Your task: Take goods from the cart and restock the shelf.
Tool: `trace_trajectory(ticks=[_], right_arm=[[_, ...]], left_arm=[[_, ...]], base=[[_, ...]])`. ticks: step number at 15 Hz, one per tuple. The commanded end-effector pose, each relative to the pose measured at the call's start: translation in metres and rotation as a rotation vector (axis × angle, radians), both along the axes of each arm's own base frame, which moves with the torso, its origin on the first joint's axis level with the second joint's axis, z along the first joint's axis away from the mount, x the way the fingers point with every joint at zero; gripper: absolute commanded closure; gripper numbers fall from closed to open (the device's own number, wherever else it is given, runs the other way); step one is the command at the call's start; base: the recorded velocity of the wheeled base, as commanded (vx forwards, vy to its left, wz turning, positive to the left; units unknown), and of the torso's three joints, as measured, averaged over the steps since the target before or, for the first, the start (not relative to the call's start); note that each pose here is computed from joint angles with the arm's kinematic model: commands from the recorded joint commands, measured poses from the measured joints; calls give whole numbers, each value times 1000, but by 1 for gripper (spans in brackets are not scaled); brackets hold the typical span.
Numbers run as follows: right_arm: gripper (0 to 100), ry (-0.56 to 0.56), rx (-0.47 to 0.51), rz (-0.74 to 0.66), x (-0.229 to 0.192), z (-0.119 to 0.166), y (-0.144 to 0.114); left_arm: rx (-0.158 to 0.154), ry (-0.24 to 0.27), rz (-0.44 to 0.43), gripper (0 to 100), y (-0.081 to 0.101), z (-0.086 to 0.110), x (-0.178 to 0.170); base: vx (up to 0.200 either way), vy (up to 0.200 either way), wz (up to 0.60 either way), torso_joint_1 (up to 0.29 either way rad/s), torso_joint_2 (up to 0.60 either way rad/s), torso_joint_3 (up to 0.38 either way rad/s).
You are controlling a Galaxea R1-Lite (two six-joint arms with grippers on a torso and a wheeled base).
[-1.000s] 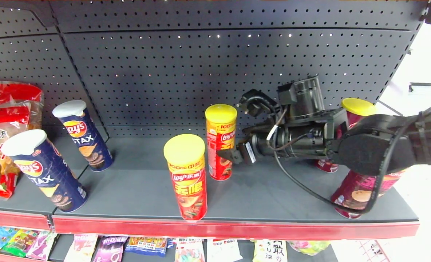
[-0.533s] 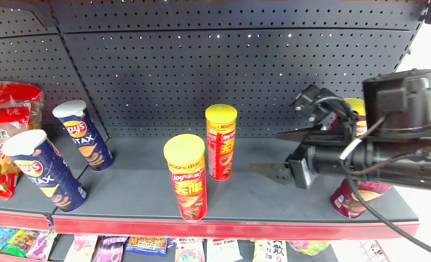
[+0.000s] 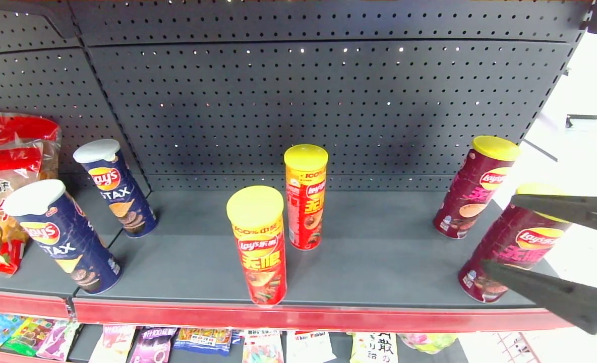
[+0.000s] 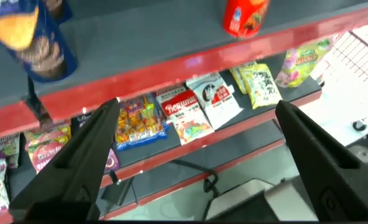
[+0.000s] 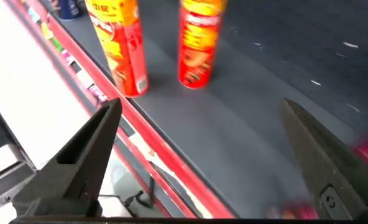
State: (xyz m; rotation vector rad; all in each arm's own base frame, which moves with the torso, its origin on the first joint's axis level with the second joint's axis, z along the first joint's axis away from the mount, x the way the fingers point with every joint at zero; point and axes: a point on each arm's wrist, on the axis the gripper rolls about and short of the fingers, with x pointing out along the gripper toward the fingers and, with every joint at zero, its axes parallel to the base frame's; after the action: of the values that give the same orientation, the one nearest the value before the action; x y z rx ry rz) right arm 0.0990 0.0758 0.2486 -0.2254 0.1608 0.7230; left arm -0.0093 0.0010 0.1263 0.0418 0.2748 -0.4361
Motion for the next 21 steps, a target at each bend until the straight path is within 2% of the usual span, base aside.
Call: trace_trajectory(ticks=[1,4,5,6,8,9,11,14,16,21], right_arm=[[0,-101,85,-142,-56,4,-50],[0,-79,125,-304,-91,-9,-71],[0,-61,123,-412,-109,-20,-77],[0,-49,121,-465,-119,-28,-79],[0,-23,115,-603,-150,-58,-81],[0,-28,114,-626,-155,-65,-80],[0,-86,125,-742,-167,-98,-77],[0,-97,118,-836,-166,-121,-78],[0,-80,112,-839,-159,-131,-78],[0,-12,70,-834,-144,-157,-78]], left_arm=[[21,82,-24,0,-10,14,26],[35,122,-30,0,-17,32,46],[44,150,-30,0,-21,39,56],[49,168,-32,0,-22,40,60],[59,239,-57,0,-29,37,77],[60,244,-62,0,-31,38,81],[64,249,-58,0,-41,43,111],[76,285,-56,0,-46,38,125],[85,308,-57,0,-48,35,130],[76,300,-55,0,-47,33,128]], base=[[0,0,0,0,0,0],[0,0,0,0,0,0],[0,0,0,0,0,0],[0,0,0,0,0,0],[0,0,0,0,0,0],[0,0,0,0,0,0],[0,0,0,0,0,0],[0,0,0,0,0,0],[0,0,0,0,0,0],[0,0,0,0,0,0]])
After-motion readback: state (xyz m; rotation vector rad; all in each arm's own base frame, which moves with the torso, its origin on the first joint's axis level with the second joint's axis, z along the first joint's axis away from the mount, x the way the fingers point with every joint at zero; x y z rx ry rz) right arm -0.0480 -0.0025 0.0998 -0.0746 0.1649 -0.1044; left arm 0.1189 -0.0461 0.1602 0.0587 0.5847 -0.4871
